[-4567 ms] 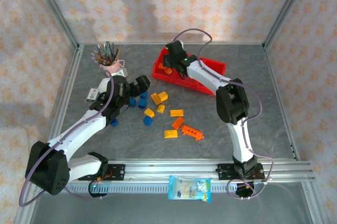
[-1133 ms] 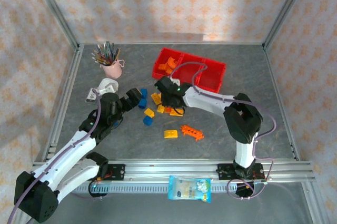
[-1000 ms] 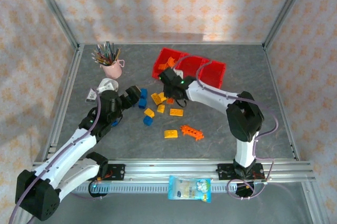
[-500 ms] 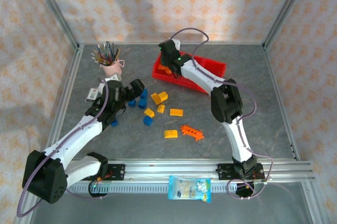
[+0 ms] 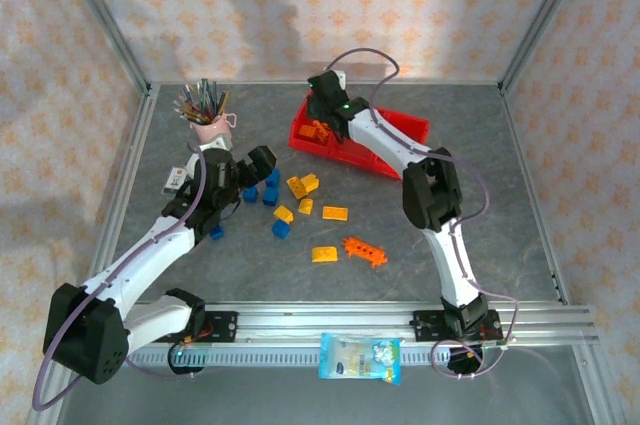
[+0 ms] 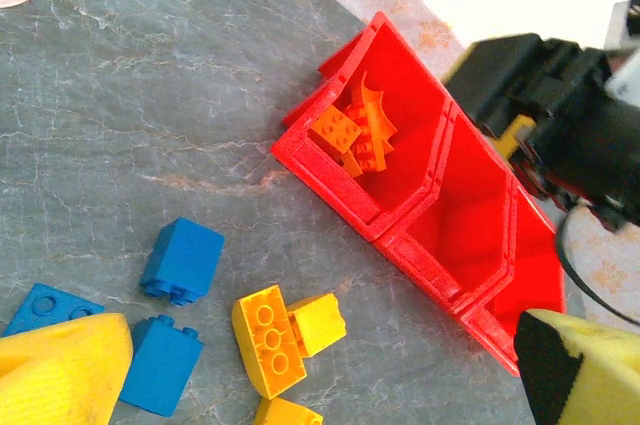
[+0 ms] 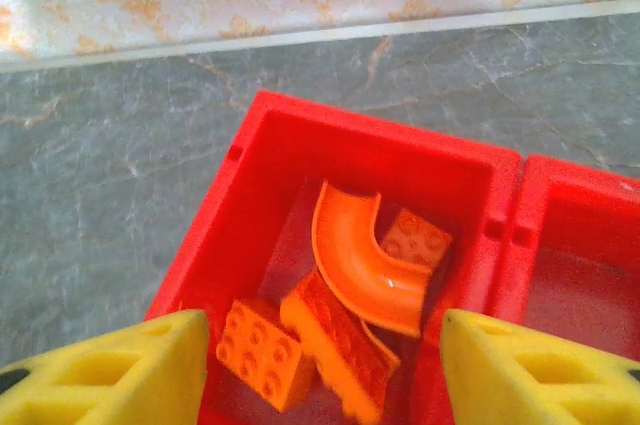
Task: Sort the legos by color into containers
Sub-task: Rotate the lego at the bottom-center of the table.
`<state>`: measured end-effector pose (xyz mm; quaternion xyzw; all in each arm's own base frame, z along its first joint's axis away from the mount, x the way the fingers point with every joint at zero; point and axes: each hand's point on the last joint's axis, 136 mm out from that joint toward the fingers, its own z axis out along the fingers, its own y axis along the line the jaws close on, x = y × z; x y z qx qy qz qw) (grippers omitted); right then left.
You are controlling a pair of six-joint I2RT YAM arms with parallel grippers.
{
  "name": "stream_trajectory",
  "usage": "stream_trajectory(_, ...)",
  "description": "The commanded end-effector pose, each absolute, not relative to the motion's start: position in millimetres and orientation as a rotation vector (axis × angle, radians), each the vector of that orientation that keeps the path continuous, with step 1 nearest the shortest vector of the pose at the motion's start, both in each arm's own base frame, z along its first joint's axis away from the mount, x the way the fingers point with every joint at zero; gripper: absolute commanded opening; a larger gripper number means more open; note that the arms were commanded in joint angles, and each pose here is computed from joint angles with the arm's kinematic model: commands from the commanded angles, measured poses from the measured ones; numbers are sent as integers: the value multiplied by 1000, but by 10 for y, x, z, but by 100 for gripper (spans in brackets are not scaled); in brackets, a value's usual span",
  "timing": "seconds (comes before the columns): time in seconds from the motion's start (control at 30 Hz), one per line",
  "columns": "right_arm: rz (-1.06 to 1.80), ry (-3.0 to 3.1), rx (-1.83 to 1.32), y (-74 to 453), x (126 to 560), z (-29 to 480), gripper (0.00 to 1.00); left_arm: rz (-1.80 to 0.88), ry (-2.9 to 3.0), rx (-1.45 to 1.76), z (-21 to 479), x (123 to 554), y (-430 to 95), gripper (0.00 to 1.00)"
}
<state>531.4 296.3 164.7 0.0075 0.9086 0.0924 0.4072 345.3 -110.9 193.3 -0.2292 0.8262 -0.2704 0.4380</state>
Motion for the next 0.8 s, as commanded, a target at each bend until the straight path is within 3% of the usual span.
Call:
stream_trajectory(0.0,307,2250,-5,2866,5007,2135,63,-701,2030,-558,2046,3419,-1095,99)
stream_trajectory(0.77,357,2674,11,2038,2759,959,71,-918,2052,-578,1814,2932,-1597,99)
